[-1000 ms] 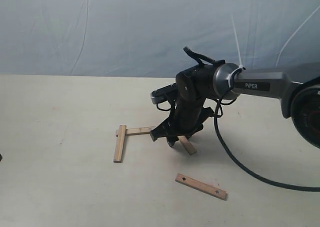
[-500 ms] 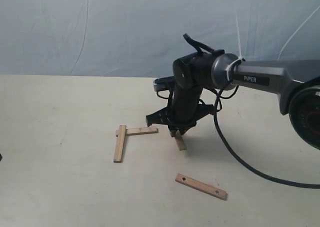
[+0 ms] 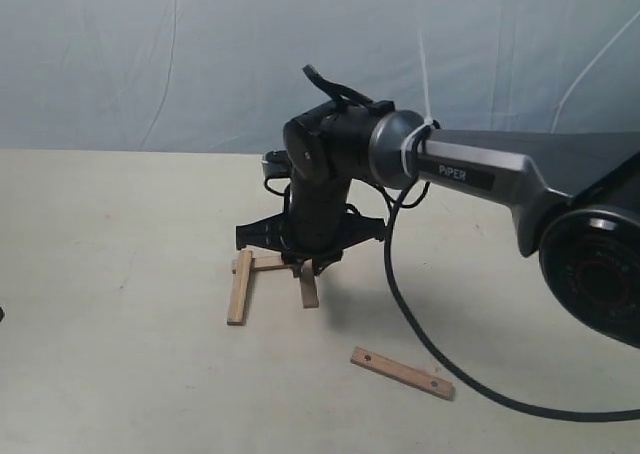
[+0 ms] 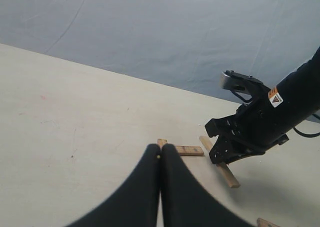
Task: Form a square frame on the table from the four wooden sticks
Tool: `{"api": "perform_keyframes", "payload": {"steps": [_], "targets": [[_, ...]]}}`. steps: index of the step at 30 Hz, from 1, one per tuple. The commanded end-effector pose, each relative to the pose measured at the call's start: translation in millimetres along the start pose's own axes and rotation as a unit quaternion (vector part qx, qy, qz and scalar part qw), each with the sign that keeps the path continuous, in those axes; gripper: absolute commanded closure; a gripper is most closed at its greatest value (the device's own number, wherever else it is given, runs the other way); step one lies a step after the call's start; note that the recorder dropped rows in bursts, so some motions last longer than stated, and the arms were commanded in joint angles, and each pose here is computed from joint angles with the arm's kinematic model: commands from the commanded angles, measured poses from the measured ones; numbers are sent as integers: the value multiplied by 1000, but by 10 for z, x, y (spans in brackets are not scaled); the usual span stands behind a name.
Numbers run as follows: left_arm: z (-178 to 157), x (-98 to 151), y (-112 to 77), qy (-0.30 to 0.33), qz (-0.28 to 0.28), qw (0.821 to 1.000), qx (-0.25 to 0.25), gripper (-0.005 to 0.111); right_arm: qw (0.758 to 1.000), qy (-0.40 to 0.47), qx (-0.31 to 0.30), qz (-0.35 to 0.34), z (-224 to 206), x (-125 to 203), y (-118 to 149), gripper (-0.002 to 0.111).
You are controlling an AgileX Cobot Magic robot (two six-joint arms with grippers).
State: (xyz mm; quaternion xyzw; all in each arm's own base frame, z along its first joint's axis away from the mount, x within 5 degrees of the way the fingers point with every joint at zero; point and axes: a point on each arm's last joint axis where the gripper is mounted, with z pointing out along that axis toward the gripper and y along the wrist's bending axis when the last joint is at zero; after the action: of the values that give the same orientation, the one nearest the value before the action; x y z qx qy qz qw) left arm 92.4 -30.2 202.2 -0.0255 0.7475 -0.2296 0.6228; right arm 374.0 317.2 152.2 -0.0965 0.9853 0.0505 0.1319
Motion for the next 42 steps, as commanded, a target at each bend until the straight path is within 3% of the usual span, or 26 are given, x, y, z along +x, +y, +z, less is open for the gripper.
{"api": "perform_keyframes", "payload": {"steps": [1,14,26,34,42], "targets": [[-6,5,5,-3,0,1000,0,107,1000,-5,4,3,115,2,19,108],[-6,5,5,-3,0,1000,0,107,1000,-11,-1,11,419,24,35,108],[-6,5,5,-3,0,1000,0,107,999,-27,20,1,387,-9,-4,108],[-6,5,5,-3,0,1000,0,107,998,-37,51,-9,-22,-79,-94,108],[-6,10,6,0,3,1000,-1,107,995,-20,97,-2,-497,21,-379,108]]}}
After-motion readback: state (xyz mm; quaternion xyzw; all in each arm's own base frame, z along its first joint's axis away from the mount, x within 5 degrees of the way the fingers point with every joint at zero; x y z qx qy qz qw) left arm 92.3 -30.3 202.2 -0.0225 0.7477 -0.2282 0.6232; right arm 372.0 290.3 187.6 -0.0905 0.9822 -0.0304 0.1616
